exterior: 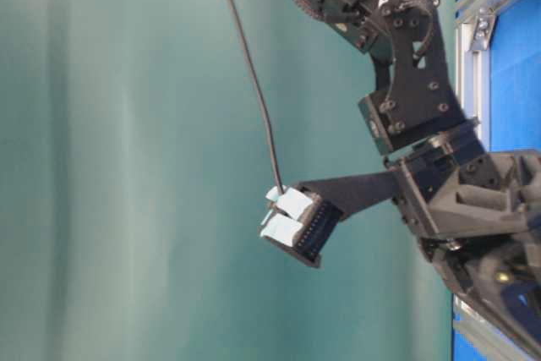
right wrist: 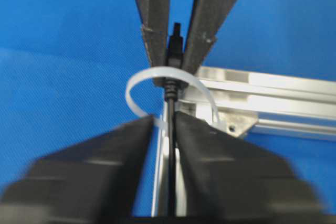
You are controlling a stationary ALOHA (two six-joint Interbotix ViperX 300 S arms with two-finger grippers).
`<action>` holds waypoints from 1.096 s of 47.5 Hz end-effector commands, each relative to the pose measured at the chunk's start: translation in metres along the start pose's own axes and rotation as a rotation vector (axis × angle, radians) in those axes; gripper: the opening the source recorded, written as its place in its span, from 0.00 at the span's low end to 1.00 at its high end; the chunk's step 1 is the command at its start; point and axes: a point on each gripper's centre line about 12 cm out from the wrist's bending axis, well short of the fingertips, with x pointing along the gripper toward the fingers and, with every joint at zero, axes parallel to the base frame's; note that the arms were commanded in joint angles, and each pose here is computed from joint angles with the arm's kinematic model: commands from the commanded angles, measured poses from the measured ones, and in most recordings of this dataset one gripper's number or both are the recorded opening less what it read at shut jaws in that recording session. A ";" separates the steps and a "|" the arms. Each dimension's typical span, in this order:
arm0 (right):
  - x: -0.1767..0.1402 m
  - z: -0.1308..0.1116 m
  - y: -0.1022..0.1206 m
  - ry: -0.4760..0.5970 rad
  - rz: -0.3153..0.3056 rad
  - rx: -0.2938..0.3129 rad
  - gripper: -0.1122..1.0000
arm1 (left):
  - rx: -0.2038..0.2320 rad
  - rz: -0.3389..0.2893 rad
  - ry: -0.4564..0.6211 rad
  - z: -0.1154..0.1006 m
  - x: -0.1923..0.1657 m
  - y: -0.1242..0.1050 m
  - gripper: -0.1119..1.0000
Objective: Insert the wire through the string loop located on the left side.
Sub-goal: 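Open the right gripper and pull the plug leftward with the left gripper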
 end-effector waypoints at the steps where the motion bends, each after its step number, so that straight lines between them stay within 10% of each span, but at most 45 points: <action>1: -0.002 0.015 0.001 -0.035 0.002 0.004 0.46 | -0.001 0.002 -0.028 0.008 0.002 0.001 0.17; 11: -0.003 0.014 0.001 -0.031 0.000 0.008 0.95 | -0.001 0.002 -0.028 0.008 0.002 0.001 0.17; 52: -0.004 0.015 0.001 -0.036 -0.002 0.012 0.97 | -0.019 -0.018 -0.035 0.004 -0.081 0.002 0.17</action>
